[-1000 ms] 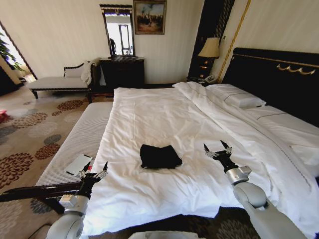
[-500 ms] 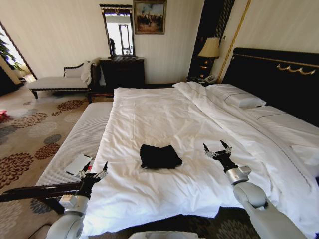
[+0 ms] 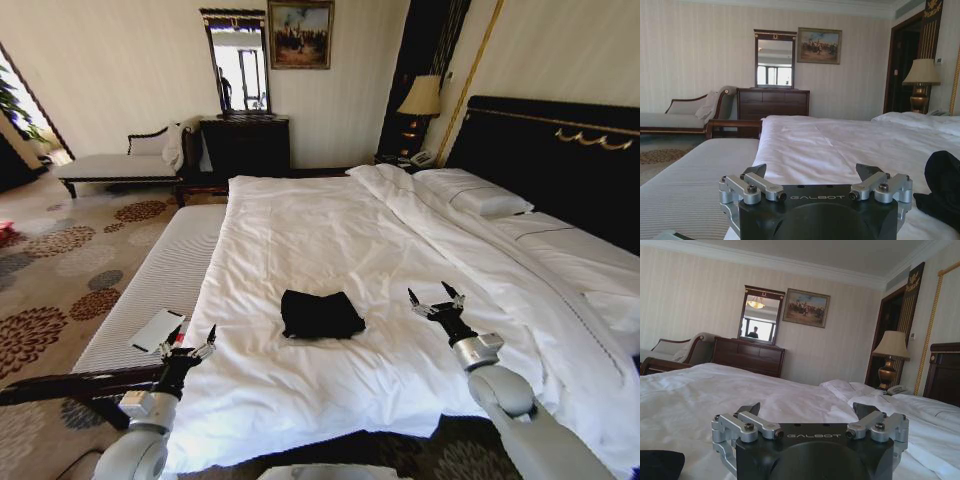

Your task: Fold the clothes on the bed.

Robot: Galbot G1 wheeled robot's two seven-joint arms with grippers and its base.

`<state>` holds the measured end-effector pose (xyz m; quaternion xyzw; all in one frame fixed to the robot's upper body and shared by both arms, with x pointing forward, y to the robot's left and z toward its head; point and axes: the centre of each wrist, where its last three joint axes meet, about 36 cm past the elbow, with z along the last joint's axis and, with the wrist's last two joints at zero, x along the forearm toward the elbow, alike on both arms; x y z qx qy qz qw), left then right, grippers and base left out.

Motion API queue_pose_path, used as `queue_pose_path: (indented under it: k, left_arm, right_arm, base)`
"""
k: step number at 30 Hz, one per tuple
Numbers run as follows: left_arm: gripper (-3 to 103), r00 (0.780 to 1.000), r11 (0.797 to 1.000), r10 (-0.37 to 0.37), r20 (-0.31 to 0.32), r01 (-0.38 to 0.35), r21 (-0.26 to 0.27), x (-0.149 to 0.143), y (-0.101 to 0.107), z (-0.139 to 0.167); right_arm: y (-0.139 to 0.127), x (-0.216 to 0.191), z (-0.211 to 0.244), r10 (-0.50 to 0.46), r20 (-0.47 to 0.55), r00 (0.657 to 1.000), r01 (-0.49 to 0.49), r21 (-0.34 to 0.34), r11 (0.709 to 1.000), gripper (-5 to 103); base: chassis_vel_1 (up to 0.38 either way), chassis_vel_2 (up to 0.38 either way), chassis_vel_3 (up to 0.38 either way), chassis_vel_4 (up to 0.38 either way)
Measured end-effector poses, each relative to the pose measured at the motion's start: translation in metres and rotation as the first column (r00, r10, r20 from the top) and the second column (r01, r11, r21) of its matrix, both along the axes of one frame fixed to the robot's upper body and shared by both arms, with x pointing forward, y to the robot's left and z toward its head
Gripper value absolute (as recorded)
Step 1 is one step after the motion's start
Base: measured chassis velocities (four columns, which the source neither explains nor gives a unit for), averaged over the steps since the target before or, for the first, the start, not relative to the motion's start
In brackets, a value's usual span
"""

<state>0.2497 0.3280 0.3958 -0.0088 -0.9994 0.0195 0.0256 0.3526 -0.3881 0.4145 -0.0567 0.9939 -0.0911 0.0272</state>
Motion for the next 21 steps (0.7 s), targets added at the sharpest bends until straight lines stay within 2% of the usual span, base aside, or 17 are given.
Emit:
queue_pose_path:
  k: [21]
  left_arm:
    - [100,1.000,1.000,0.000,0.000,0.000,0.000,0.0000,0.0000,0.0000]
  right_arm:
    - [0.0000,0.0000,0.0000,0.000,0.000,1.000,0.000,0.000,1.000,100]
  base:
    - [0.000,0.000,0.000,0.000]
